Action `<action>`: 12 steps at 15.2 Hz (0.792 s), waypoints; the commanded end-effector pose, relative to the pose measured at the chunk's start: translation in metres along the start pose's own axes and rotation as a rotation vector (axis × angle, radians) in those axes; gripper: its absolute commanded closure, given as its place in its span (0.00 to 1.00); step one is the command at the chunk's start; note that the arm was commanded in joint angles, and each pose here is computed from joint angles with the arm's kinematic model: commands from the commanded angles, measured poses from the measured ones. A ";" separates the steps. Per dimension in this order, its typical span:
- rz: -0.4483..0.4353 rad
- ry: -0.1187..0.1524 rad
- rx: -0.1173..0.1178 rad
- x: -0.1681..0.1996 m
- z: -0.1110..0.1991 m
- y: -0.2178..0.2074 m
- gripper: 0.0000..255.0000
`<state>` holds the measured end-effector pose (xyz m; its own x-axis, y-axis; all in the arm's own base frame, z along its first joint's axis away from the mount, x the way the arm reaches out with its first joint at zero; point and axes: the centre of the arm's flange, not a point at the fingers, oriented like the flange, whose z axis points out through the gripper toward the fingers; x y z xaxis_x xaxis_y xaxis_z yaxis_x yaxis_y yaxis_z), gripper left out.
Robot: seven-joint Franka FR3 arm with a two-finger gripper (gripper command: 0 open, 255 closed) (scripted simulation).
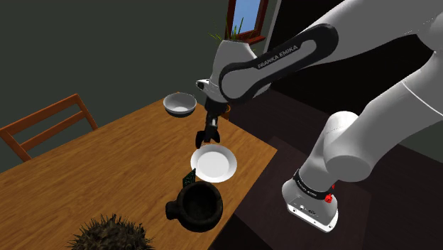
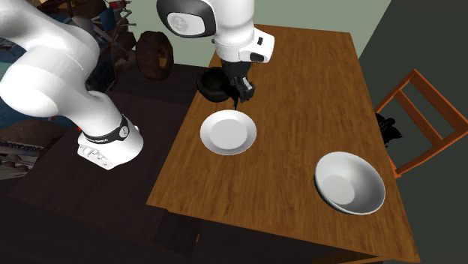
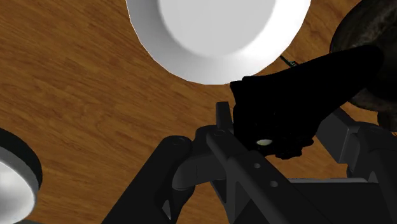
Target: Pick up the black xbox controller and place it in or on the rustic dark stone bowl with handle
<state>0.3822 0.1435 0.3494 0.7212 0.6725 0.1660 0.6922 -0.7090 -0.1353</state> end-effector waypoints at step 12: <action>0.002 0.000 0.000 0.016 0.022 -0.167 1.00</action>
<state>0.2883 0.2674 0.3520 0.7219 0.6718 0.1661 0.6915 -0.7097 -0.1350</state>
